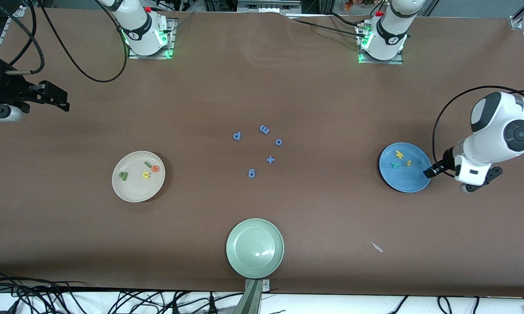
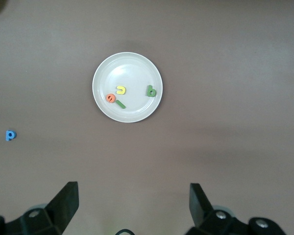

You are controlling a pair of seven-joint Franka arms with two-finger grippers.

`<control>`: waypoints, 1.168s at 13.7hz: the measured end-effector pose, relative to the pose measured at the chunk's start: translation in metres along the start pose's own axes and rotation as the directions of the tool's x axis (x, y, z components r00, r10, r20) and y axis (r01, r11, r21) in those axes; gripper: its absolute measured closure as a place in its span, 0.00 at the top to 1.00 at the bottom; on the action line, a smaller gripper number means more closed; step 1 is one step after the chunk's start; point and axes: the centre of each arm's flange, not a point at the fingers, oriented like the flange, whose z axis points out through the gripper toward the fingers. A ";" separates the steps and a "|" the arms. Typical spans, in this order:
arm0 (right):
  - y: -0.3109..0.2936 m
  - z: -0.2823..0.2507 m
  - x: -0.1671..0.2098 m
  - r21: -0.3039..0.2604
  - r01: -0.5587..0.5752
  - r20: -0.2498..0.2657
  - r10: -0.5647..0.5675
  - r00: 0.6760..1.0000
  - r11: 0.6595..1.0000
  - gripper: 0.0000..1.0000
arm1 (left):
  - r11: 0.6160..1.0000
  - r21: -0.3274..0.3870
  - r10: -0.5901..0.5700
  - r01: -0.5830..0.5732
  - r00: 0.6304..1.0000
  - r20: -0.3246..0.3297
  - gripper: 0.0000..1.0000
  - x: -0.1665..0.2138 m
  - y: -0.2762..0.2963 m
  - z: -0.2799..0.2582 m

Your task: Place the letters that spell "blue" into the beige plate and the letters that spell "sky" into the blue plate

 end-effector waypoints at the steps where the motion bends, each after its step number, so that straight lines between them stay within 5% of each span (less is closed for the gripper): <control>1: 0.002 0.000 0.000 -0.010 -0.002 0.001 0.002 1.000 1.000 1.00 | 1.000 0.003 -0.008 0.008 1.000 -0.016 0.78 0.006 0.000 -0.014; 8: 0.009 0.000 0.001 -0.023 -0.013 0.001 0.013 1.000 1.000 1.00 | 1.000 -0.014 -0.026 0.026 0.999 -0.029 0.85 0.041 -0.039 -0.079; 11: 0.010 0.000 0.001 -0.023 -0.014 0.000 0.014 1.000 1.000 1.00 | 0.998 -0.064 -0.003 0.004 1.000 0.012 0.90 0.023 -0.012 -0.112; 16: 0.013 0.000 0.001 -0.024 -0.021 0.000 0.021 1.000 1.000 1.00 | 0.998 -0.064 0.007 -0.012 0.997 -0.074 1.00 -0.034 0.039 -0.202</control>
